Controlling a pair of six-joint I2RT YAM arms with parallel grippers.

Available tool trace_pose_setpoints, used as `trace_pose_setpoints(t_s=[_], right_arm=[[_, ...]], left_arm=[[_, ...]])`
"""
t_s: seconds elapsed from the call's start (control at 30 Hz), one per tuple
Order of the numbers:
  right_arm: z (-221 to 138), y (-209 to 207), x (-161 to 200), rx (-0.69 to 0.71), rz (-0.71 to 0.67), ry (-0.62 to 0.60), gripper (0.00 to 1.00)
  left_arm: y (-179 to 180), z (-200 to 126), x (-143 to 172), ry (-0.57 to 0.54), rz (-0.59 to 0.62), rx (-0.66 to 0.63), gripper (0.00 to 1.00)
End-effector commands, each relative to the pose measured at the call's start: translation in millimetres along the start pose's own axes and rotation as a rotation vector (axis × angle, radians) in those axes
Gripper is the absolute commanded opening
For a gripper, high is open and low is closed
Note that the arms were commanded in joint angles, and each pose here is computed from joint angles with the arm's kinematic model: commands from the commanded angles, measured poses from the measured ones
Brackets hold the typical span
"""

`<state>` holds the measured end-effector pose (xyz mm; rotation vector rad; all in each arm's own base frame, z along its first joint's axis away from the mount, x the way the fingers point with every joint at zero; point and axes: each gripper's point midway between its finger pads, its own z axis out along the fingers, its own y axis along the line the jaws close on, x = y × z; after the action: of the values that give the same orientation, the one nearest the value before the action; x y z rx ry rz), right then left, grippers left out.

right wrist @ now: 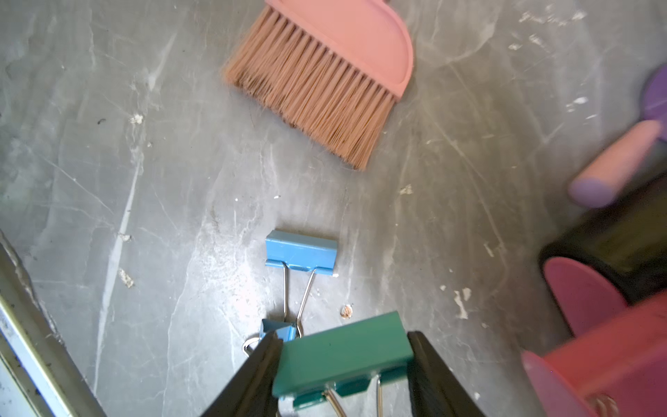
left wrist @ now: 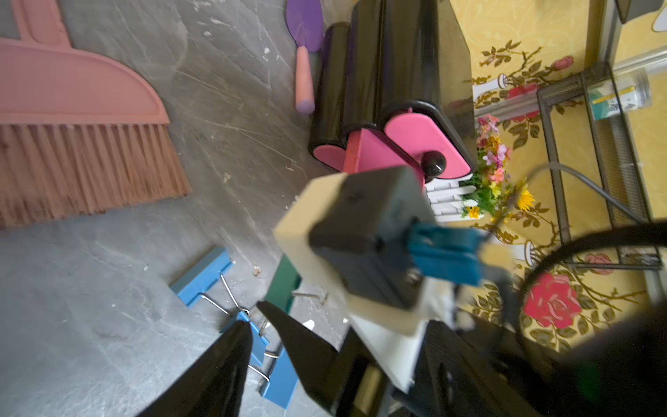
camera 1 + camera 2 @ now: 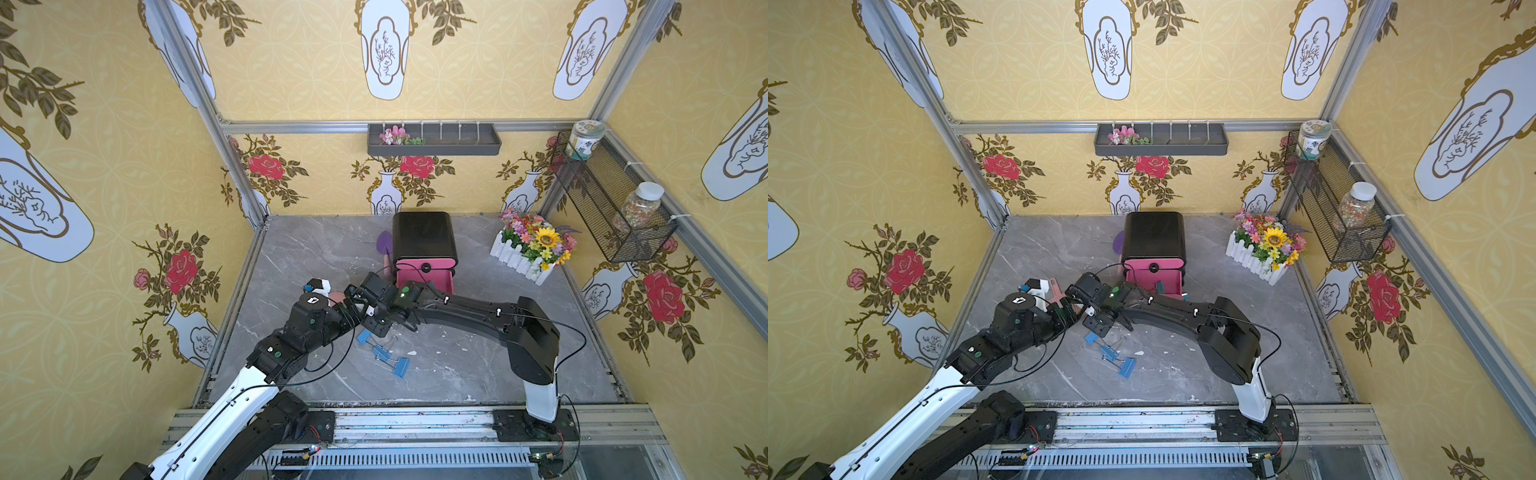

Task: Put the binder clips in the drawer according to color
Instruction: Pick up the binder clip at the center of the board, then place the binder clip in the drawer.

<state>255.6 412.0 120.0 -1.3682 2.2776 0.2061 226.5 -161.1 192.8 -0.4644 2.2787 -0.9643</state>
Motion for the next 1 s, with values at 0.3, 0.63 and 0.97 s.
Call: trace_pose_setpoints(t_s=[0.3,0.63,0.97], right_arm=[[-49,-58,-23,0.109,-0.045,-0.078,0.55],[-53,-95,-15,0.172,-0.027,-0.091,0.54],[-52,-130,-9,0.219,-0.022,-0.103,0.58]], left_arm=[[-22,-20,-20,-0.099,0.0,0.079,0.81],[-35,-43,-42,-0.204,0.012,0.098,0.84],[-33,-30,-37,-0.166,-0.002,0.084,0.83]])
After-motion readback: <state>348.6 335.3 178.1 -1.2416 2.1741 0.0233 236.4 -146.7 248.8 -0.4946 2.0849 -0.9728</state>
